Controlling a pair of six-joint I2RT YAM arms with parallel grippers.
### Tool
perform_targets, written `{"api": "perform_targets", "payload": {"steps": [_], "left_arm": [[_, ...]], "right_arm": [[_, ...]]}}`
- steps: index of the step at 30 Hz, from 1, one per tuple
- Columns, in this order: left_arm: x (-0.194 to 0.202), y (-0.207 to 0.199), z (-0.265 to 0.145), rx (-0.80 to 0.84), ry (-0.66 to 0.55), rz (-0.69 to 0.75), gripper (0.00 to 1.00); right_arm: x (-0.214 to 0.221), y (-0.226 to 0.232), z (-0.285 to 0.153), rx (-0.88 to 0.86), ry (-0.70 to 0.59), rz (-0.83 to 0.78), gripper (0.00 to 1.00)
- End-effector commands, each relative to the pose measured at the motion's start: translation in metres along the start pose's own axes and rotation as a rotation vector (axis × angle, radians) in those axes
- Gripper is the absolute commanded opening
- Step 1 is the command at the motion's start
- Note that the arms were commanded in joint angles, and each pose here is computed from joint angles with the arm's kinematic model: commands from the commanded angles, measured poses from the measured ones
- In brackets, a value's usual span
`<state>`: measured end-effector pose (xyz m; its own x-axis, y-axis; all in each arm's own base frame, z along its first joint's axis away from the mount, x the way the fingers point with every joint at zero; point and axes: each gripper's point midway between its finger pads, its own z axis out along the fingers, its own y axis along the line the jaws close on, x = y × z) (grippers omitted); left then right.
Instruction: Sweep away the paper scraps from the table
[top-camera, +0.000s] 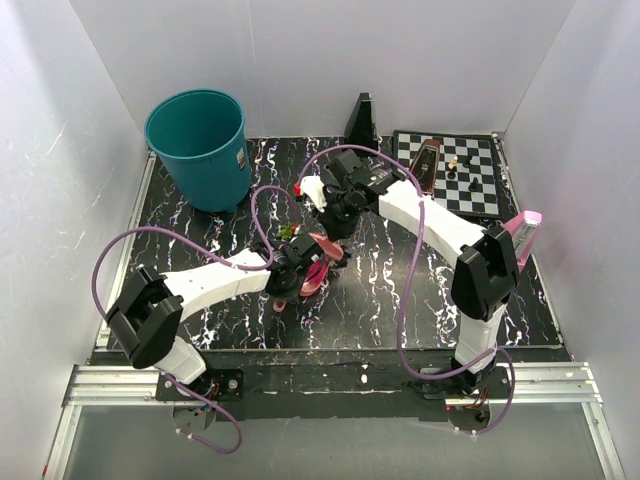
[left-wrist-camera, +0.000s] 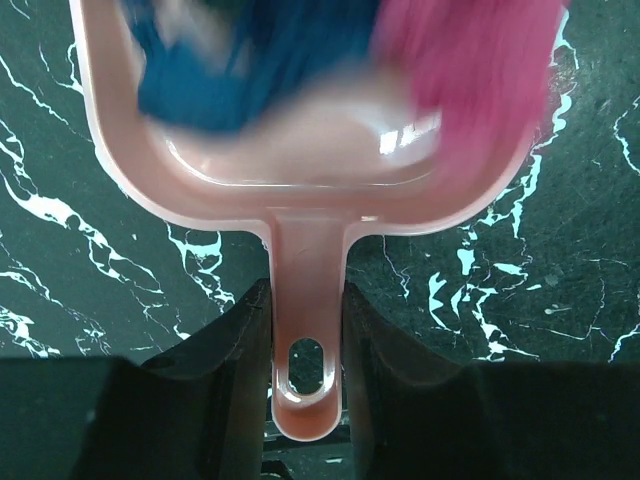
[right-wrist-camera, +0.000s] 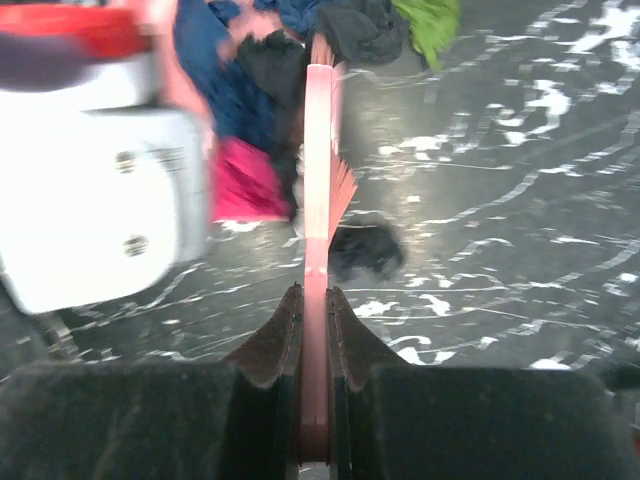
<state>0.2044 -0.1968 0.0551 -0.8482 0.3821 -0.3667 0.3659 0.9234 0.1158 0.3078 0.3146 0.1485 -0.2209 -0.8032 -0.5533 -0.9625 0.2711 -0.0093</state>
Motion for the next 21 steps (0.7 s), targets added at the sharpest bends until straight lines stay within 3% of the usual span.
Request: {"api": "perform_targets", "payload": {"steps": [1,7,12,21], "left_arm": [[-0.025,-0.003,-0.003,-0.009,-0.077,0.005,0.0],[-0.031,-0.003,-0.008,0.004,-0.125,0.003,0.0],[-0.038,0.0,-0.025,0.018,-0.194,-0.018,0.0],[-0.05,0.009,-0.072,0.057,-0.279,-0.048,0.0]], "right_arm": [[-0.003,0.071,-0.037,-0.263,-0.076,0.064,0.01],[-0.007,0.043,-0.07,-0.054,-0.121,0.14,0.01],[0.0,-0.009,-0.108,0.206,-0.14,0.327,0.01],[0.019,-0.046,-0.159,0.443,-0.291,0.523,0.01]]}}
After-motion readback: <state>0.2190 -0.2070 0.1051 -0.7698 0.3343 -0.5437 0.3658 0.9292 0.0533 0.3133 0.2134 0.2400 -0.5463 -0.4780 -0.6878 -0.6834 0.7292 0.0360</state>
